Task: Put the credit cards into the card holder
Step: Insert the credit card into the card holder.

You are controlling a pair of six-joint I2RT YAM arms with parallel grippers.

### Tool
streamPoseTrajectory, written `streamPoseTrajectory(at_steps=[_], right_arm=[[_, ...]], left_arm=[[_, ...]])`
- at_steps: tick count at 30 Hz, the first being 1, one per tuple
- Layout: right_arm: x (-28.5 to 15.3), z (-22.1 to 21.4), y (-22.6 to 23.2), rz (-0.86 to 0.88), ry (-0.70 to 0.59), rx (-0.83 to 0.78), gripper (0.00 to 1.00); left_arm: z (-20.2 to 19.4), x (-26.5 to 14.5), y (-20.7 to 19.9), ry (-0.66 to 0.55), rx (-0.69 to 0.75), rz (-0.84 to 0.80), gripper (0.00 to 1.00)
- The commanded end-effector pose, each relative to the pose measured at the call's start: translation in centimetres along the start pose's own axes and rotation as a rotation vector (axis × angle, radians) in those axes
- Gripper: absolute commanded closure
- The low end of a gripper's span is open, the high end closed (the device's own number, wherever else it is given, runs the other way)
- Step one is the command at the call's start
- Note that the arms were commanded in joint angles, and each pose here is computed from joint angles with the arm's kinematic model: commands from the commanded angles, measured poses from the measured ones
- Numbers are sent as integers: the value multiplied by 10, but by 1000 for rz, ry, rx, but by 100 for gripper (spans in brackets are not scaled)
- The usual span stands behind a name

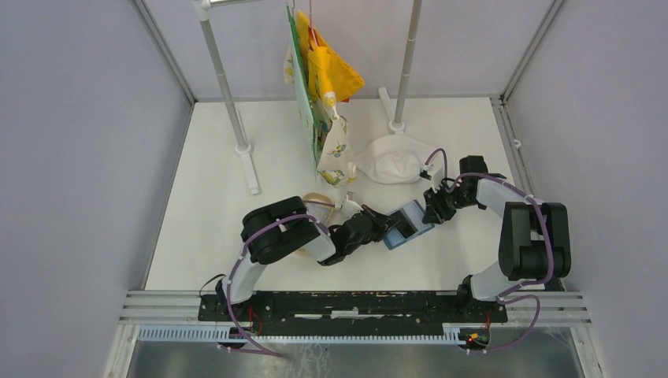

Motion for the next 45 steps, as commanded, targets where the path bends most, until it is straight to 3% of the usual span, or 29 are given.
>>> streamPoseTrajectory(at_steps=[1,16,22,26,29,31,33,36,40,45], right_arm=[[0,2,-1,8,-16,-20,66],[-5,10,0,7,-43,-56,63],[-27,29,-5,-120,-96,-188,51],[-40,49,13,-97,-222,-371,50],[-41,57,47,19,-345,-572,56],[-36,49,68,93,-389,-773,69],[-31,35,85,156,-403,-931,90],[-21,24,100,243,-393,-1038,100],[-5,22,98,232,-359,-1059,100],[13,33,79,0,-269,-1058,90]], left_arm=[[-5,1,8,-6,-22,70,98],[-7,21,4,31,18,41,98],[-9,21,12,55,2,52,94],[-10,23,13,67,0,55,92],[-11,24,14,75,-1,58,91],[-10,24,15,76,-1,60,91],[-10,24,16,77,-1,61,90],[-11,24,17,80,-2,61,90],[-11,25,18,81,-6,61,90],[-11,26,17,84,-13,56,89]])
Point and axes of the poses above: each gripper's point midway between its finger pads, its own x axis out along the fingers, its own y axis along the line the jaws close on, z = x × y, the point moved 4 cm from there along -x, back along the fingers, and after that the axes turned 11 degrees about -x, right-handed, at the moved point
